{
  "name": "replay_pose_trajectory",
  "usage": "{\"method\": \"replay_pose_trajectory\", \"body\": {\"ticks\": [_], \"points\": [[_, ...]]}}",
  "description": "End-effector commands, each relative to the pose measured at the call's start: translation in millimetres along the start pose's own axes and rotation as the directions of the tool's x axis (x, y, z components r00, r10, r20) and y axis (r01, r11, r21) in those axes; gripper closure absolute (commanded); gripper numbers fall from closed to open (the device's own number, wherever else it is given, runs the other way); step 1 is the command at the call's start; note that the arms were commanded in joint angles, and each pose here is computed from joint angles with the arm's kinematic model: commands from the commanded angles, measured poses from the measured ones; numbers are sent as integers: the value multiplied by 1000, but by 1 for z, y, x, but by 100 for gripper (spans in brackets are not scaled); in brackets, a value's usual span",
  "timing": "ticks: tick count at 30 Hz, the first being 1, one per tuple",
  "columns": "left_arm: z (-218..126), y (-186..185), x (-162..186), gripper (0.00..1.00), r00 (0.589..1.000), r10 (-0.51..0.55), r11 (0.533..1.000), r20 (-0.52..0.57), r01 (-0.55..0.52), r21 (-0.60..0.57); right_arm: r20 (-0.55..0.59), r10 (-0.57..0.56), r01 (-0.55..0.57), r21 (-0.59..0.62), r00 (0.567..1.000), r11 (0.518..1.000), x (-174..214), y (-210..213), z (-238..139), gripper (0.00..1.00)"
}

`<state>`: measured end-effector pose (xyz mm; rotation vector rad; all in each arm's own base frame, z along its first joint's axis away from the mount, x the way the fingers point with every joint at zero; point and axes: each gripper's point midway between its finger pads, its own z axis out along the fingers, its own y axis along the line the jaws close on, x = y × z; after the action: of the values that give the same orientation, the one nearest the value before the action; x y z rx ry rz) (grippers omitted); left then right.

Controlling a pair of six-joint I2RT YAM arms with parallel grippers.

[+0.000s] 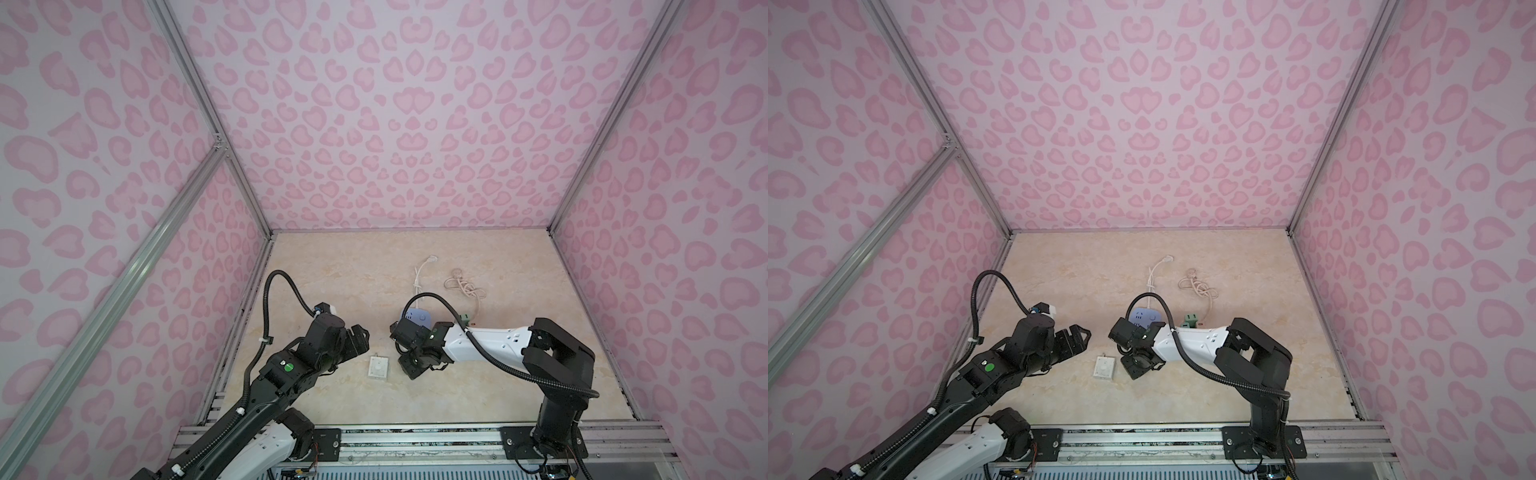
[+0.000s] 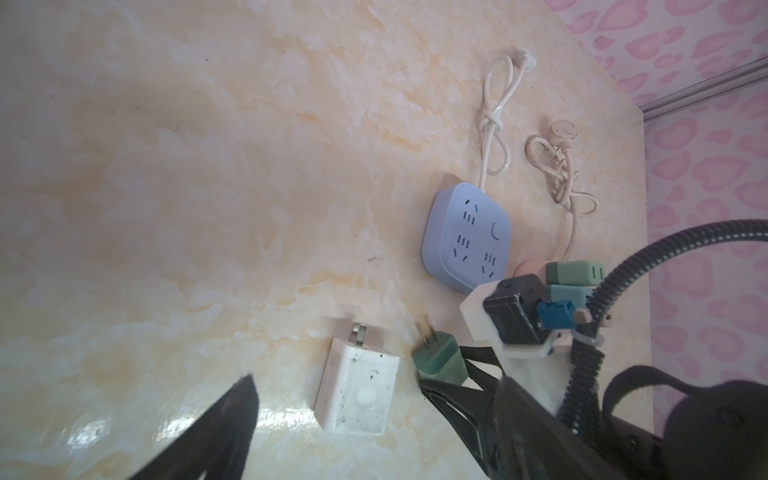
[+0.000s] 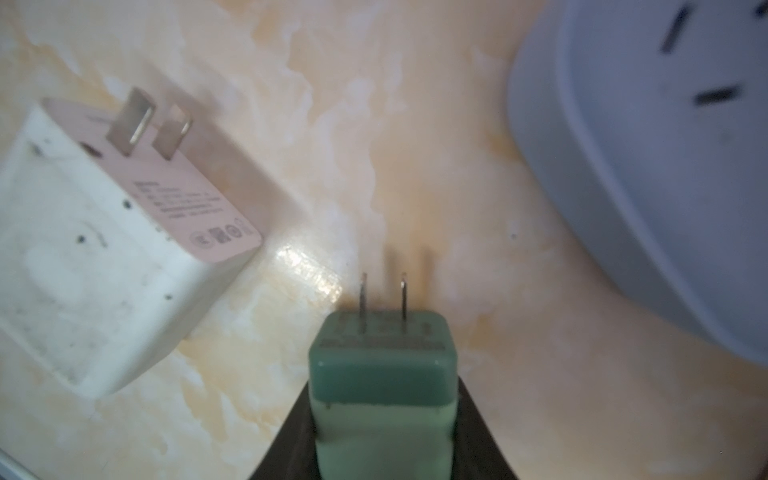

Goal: Insert the plug
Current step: 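Move the right gripper down onto the light green plug adapter and close, then lift the light green adapter with the right gripper while the left gripper approaches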

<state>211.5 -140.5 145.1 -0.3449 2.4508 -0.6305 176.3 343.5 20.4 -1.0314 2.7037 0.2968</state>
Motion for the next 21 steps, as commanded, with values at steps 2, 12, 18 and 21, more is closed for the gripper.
{"method": "replay_pose_trajectory", "body": {"ticks": [2, 12, 18, 21], "points": [[0, -3, 0, 10, 1000, -8, 1000, -3, 8, 13, -36, 3, -4, -17, 999, 1000, 6, 1, -6, 79], [9, -24, 12, 12, 995, 9, 995, -104, 2, 97, 97, -71, 77, -64, 993, 995, 1, 7, -75, 100], [17, -58, 21, 14, 982, 17, 972, -187, 27, 232, 318, -116, 140, -54, 941, 989, -11, 5, -109, 100], [18, -74, 23, 14, 977, 16, 951, -213, 51, 305, 346, -113, 146, -70, 932, 987, -13, 3, -124, 100]]}}
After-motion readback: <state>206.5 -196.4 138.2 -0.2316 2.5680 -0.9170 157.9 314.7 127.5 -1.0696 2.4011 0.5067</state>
